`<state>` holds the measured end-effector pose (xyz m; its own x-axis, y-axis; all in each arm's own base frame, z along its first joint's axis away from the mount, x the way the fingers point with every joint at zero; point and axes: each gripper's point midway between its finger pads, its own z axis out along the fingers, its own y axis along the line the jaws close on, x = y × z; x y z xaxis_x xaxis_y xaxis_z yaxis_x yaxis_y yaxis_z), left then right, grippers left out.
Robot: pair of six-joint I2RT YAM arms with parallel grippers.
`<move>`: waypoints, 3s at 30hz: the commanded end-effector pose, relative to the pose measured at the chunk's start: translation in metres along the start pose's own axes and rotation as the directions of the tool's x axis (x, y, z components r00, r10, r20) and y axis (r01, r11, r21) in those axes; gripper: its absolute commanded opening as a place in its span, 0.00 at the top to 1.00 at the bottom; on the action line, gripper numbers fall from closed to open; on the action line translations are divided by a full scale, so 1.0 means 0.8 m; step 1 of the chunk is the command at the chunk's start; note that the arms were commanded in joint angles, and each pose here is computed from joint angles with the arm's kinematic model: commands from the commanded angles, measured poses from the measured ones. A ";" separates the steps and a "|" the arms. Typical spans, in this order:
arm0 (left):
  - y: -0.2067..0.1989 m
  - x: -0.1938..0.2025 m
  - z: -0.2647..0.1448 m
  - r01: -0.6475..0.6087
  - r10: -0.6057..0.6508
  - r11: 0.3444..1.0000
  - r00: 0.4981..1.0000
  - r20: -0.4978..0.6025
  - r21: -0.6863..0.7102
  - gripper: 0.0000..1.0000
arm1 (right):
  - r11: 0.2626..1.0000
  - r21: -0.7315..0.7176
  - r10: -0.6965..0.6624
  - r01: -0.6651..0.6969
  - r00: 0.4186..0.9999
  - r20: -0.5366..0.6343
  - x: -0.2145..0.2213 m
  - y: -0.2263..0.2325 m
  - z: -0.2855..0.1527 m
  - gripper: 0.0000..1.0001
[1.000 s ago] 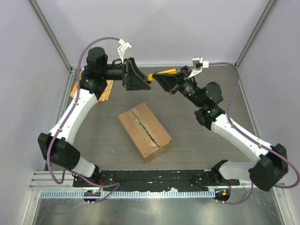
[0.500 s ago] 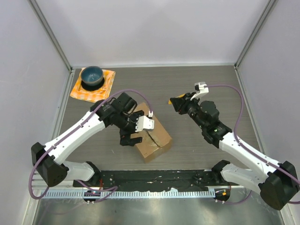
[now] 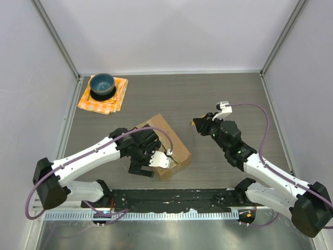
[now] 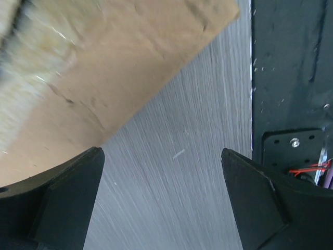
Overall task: Unpack the express box
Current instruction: Adjust the express box at the center of the board.
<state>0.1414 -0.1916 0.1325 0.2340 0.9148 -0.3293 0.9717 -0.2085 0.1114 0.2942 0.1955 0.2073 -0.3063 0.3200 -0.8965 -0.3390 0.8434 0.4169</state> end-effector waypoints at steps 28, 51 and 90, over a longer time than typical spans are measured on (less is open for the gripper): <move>0.178 0.057 -0.002 0.730 -0.690 0.678 0.590 0.420 0.088 0.00 | 0.974 -0.089 -0.217 0.207 0.966 -0.137 0.102 0.076 -0.050 0.99; 0.208 0.069 0.062 0.702 -0.722 0.685 0.616 0.315 0.195 0.21 | 0.512 -0.564 -0.676 0.648 0.709 0.201 0.076 0.277 -0.117 0.99; 0.179 0.064 -0.044 0.763 -0.802 0.584 0.488 0.345 0.278 0.00 | 0.128 -0.617 -0.780 0.777 0.463 0.422 0.220 0.336 -0.173 0.99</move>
<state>0.3098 -0.1777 0.1455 -0.6534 0.4607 -0.6007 0.7472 0.5195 -0.4144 0.0272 0.4230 0.1567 0.5687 -0.3923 -0.7230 -0.7874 -0.0056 -0.6164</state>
